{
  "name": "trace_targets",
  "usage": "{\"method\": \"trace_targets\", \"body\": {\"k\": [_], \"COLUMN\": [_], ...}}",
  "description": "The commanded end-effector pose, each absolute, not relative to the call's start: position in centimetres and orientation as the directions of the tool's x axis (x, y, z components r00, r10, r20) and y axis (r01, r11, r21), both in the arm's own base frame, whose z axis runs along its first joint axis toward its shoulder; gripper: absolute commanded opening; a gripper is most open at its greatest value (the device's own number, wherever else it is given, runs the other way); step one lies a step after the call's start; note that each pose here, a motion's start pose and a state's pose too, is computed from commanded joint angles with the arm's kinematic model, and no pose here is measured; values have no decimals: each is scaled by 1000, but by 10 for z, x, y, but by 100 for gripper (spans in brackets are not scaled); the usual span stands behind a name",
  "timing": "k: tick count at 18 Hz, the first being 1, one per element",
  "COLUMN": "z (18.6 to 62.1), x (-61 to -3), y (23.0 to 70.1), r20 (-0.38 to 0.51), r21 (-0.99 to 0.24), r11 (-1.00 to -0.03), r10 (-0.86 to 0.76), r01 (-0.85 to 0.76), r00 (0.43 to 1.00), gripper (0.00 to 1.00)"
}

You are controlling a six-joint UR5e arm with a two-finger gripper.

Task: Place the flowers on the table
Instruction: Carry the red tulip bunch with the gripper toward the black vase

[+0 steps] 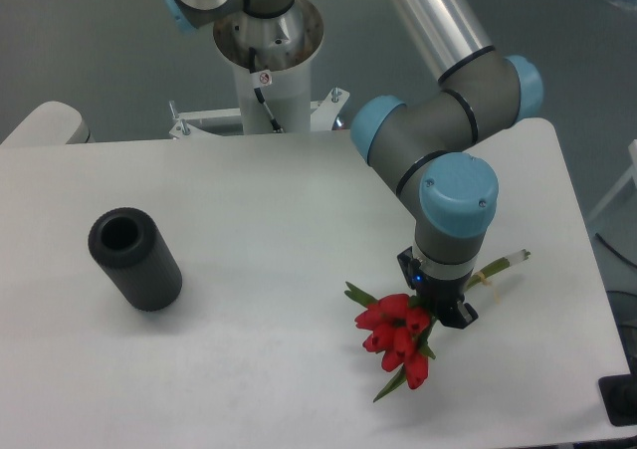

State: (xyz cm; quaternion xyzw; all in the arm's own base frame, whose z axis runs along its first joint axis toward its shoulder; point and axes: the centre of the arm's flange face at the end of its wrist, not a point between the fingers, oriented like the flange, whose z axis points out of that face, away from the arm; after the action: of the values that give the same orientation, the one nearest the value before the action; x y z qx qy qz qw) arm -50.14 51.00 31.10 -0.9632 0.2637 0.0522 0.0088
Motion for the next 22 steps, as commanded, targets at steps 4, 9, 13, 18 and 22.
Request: {"method": "trace_targets", "body": {"k": [4,9,13,18,22], "z": [311,310,307,299,298], "x": [-495,-487,-480,-459,-443], "y": [516,522,521,503,492], "r20": [-107,-104,-91,-55,-44], "r21": [12,10,9,11,11], "r11": [-855,-865,-868,-866,-861], "r10": [-516,-499,-496,-500,-508], "r01": [-518,-501,-497,-500,-508], "r00": [850,860,864,864,860], "gripper": [0,2,2,1,1]}}
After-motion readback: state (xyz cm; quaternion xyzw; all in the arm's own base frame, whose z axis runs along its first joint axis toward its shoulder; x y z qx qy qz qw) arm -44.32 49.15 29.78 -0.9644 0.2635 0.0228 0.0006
